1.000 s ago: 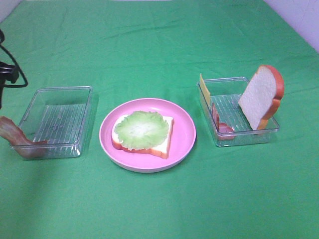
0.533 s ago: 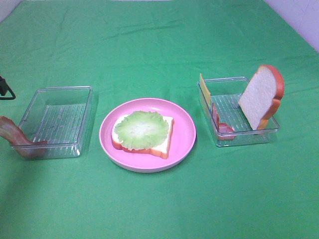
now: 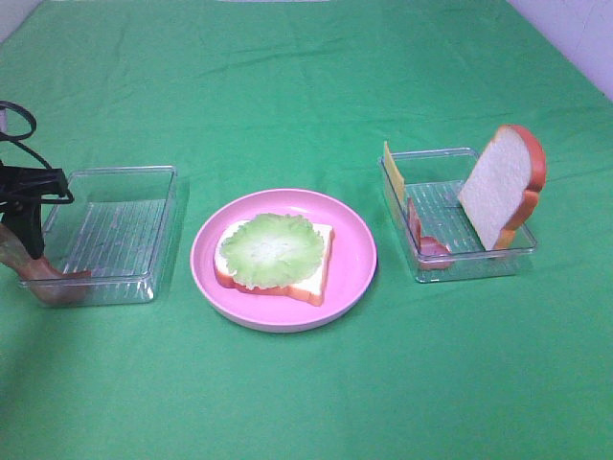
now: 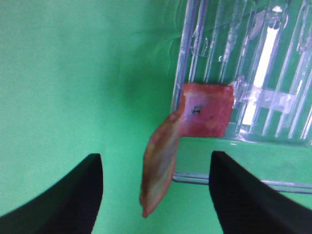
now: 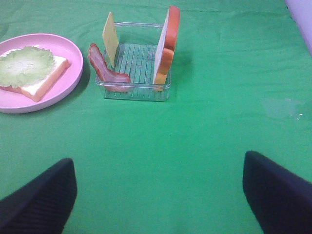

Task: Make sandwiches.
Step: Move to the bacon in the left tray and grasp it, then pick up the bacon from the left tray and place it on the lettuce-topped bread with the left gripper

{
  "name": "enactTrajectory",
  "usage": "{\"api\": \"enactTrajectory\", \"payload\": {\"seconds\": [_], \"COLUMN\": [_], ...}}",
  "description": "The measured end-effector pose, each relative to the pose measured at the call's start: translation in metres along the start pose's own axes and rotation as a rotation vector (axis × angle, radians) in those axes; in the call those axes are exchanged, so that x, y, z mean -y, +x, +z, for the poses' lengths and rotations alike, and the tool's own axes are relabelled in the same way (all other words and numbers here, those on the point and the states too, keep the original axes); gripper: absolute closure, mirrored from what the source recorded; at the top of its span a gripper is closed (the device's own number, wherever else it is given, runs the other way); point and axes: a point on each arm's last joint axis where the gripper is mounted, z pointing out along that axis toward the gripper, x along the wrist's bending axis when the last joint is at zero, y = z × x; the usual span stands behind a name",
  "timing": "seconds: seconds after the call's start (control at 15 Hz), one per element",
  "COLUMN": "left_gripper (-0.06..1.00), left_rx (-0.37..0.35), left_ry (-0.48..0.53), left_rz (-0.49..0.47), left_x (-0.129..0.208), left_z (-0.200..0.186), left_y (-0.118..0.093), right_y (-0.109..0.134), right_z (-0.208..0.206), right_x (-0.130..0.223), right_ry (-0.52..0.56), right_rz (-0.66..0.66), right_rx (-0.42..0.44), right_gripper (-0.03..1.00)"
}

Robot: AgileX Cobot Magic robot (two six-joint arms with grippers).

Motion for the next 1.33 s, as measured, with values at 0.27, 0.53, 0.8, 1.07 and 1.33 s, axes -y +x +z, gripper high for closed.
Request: {"api": "enactTrajectory", "payload": {"seconds": [0.27,0.53,0.8,1.07,1.33], "left_gripper": [0.43,0.56,0.8,0.94,0.94], "left_rx": [0.003,0.012,0.031,0.067,0.127], "left_ry": [-0.015,-0.013,-0.034,-0.027,-0.012], "left_rz": [0.008,0.003,-0.008,-0.021,0.003], "left_x": [-0.002,-0.002,-0.004,-0.003,-0.005], "left_z": [0.002,0.002,0.002,0.002,-0.005], "left_y": [0.0,-0.001,-0.003,-0.006,-0.013], "right_y": [0.0,0.0,0.0,0.0,0.0], "right_z": [0.0,0.0,0.0,0.0,0.0], "right_x": [0.0,0.0,0.0,0.0,0.0], "right_ry": [0.0,0.0,0.0,0.0,0.0], "right_rz": [0.0,0.0,0.0,0.0,0.0], "right_rx": [0.0,0.0,0.0,0.0,0.0], "right_gripper": [0.1,0.1,0.1,0.1,0.1]}}
